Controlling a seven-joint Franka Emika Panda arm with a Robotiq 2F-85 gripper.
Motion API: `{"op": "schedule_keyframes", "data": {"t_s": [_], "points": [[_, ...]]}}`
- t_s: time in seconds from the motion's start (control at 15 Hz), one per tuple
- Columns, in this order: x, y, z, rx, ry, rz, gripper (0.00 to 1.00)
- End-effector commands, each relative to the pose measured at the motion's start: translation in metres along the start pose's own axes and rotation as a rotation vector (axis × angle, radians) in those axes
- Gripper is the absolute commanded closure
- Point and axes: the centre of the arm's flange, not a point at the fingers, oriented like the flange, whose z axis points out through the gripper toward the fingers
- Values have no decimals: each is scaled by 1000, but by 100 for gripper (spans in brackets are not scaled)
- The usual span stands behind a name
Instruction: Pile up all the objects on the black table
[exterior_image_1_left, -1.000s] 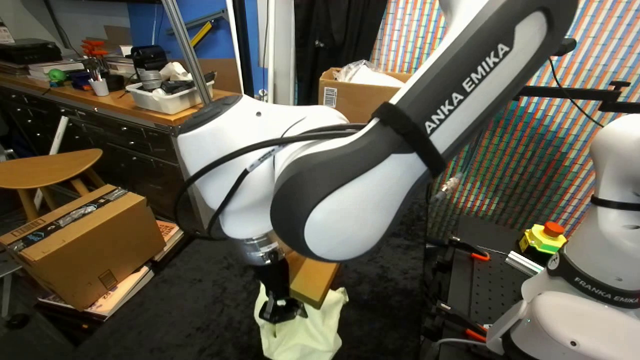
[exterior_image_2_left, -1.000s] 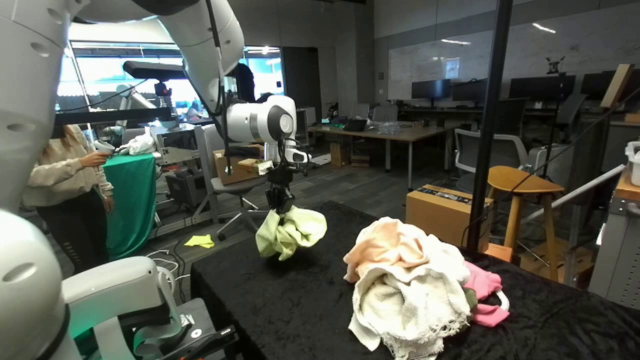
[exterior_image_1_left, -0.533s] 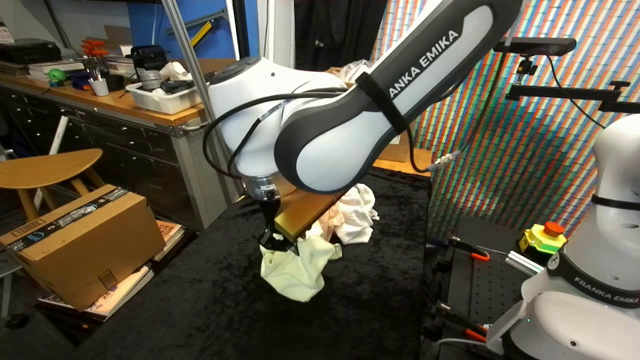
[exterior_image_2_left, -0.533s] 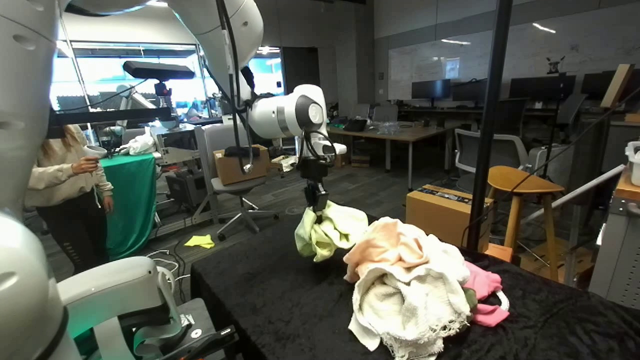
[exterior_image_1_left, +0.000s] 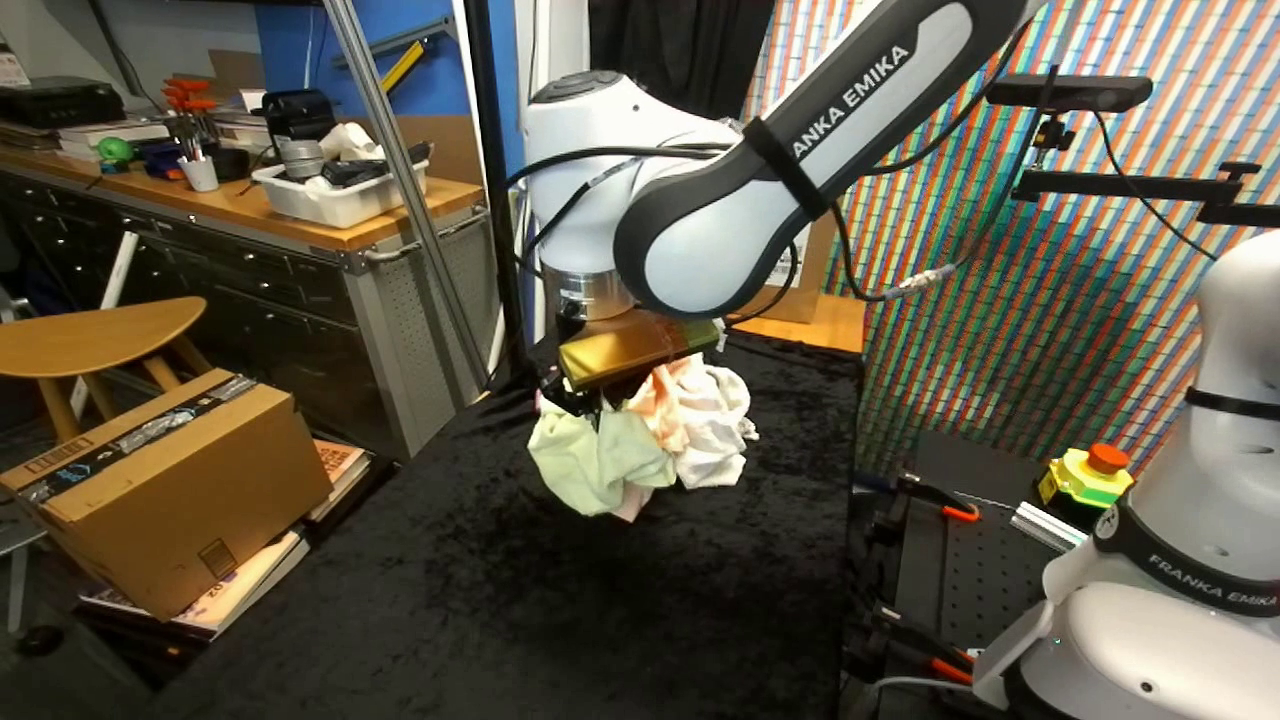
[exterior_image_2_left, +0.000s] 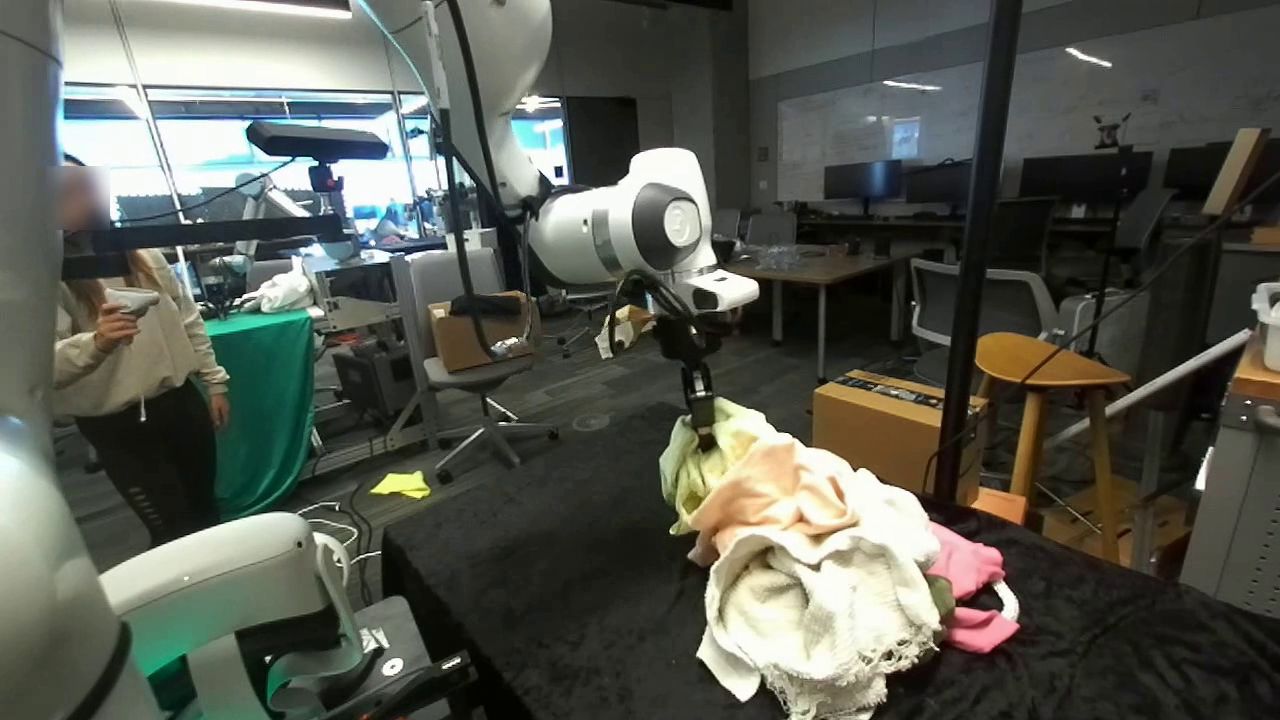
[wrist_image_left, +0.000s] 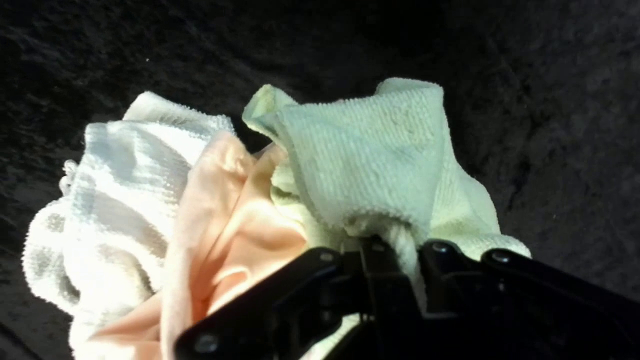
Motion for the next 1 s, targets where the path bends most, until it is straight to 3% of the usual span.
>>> {"op": "schedule_keyframes", "data": {"t_s": [0.0,0.47,0.67,0.93], "points": [[-10,52,-14,34,104,165,92],[-6,121,7,47,177,507,92],[-5,124,24,29,173,546,92],[-14,114,29,36,160,504,92]]}}
